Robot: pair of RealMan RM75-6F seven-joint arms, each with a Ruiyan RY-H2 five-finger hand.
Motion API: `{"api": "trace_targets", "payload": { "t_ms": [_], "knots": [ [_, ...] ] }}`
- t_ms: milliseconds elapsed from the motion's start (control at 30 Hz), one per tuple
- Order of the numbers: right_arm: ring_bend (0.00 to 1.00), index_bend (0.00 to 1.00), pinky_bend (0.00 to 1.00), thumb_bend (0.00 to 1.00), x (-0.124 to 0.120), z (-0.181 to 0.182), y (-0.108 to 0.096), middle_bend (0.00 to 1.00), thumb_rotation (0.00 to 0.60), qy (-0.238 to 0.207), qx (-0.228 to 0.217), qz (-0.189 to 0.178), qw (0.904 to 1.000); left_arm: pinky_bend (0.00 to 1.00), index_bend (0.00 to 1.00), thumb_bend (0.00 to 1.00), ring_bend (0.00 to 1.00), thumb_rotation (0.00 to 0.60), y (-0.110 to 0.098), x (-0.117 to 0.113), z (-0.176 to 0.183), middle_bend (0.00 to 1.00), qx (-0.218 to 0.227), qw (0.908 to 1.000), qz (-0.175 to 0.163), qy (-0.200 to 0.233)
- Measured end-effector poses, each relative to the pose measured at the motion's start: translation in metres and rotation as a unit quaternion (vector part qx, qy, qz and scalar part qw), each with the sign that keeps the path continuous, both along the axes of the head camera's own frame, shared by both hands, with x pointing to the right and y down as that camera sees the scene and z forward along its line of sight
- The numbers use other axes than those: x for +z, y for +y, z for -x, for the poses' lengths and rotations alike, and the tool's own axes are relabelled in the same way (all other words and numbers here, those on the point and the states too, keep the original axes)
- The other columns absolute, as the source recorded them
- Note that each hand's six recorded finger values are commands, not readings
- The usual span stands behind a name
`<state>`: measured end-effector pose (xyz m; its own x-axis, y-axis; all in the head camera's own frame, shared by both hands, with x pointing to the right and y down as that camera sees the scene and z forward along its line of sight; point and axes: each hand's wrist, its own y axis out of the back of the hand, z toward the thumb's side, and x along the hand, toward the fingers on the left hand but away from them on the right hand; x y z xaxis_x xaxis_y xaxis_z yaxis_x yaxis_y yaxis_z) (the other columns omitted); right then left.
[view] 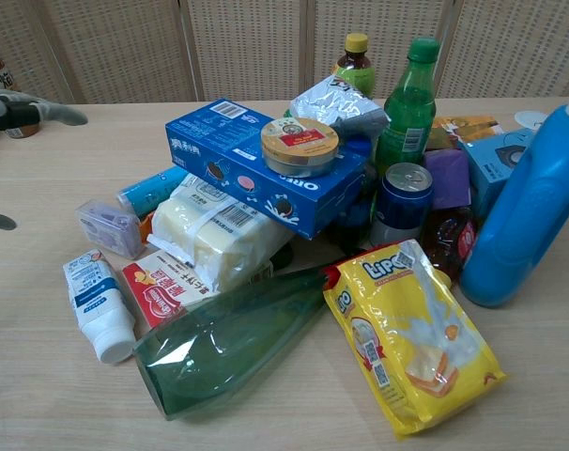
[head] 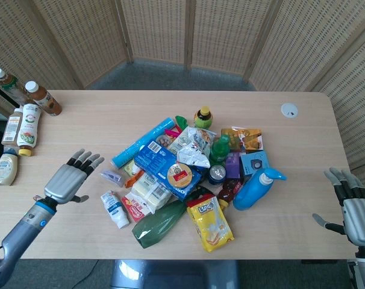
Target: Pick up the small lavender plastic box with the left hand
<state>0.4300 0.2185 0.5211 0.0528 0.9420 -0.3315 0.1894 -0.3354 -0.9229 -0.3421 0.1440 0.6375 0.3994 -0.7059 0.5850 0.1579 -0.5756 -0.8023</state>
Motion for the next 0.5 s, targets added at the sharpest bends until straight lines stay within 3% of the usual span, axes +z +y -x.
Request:
{"api": "trace_targets", "payload": {
  "t_ms": [167, 500],
  "knots": [
    [0.00, 0.00, 0.00, 0.00, -0.002, -0.003, 0.000, 0.00, 0.600, -0.004, 0.004, 0.000, 1.0000, 0.00, 0.00, 0.07, 0.00, 0.600, -0.009, 0.018, -0.015, 0.00, 0.004, 0.9999, -0.005, -0.015],
    [0.00, 0.00, 0.00, 0.00, -0.002, -0.005, -0.002, 0.00, 0.600, -0.004, 0.007, 0.000, 1.0000, 0.00, 0.00, 0.07, 0.00, 0.600, -0.013, 0.058, -0.030, 0.00, 0.027, 0.9972, 0.016, -0.067]
  ]
}}
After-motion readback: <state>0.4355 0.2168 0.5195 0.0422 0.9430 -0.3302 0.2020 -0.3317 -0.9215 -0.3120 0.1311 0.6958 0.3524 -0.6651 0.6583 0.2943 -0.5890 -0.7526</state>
